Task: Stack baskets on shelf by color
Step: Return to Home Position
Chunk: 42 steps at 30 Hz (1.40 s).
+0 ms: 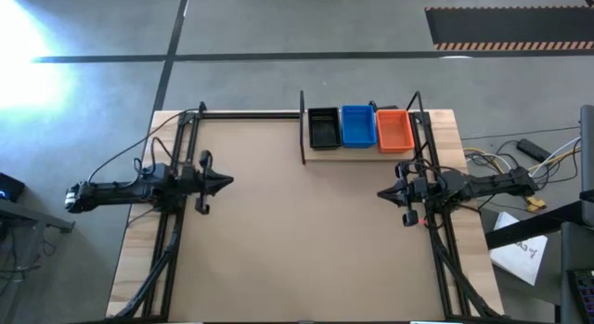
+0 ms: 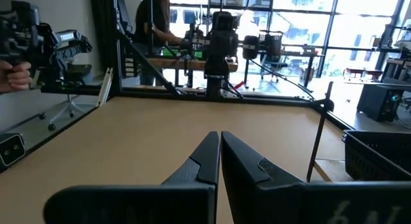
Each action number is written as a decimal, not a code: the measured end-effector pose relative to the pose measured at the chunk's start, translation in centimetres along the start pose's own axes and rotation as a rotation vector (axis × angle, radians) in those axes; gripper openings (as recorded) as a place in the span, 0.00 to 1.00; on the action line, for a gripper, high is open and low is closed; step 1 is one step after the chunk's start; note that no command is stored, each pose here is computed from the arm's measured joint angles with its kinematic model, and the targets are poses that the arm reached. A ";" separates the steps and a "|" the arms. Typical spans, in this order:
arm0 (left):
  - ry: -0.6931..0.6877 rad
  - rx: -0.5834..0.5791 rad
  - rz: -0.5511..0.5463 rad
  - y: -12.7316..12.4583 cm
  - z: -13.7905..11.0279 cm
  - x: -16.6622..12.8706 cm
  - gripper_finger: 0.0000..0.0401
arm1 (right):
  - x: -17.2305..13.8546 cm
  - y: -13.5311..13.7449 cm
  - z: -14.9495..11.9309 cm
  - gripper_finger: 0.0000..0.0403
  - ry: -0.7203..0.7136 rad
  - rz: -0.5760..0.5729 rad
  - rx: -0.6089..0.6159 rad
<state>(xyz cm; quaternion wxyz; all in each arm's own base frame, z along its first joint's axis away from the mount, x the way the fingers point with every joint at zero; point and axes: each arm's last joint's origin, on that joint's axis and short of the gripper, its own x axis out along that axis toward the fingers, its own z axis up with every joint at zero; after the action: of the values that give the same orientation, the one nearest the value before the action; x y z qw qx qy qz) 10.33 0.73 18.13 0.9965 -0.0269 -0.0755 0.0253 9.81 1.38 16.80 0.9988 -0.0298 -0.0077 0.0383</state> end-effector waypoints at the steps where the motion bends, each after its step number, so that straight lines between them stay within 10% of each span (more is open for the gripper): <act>1: 0.019 0.012 0.001 0.0 -0.2 0.0 0.00 | 0.0 0.0 0.0 0.02 0.000 0.000 -0.001; 42: 0.181 0.000 0.001 0.1 -1.8 -0.6 0.00 | 0.0 0.0 0.0 0.02 0.002 0.000 0.000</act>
<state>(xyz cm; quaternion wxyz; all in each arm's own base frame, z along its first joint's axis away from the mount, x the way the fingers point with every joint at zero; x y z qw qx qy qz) 10.06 0.68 16.25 0.9992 -0.0292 0.0148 0.0233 9.82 1.38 16.77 0.9988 -0.0299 -0.0067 0.0382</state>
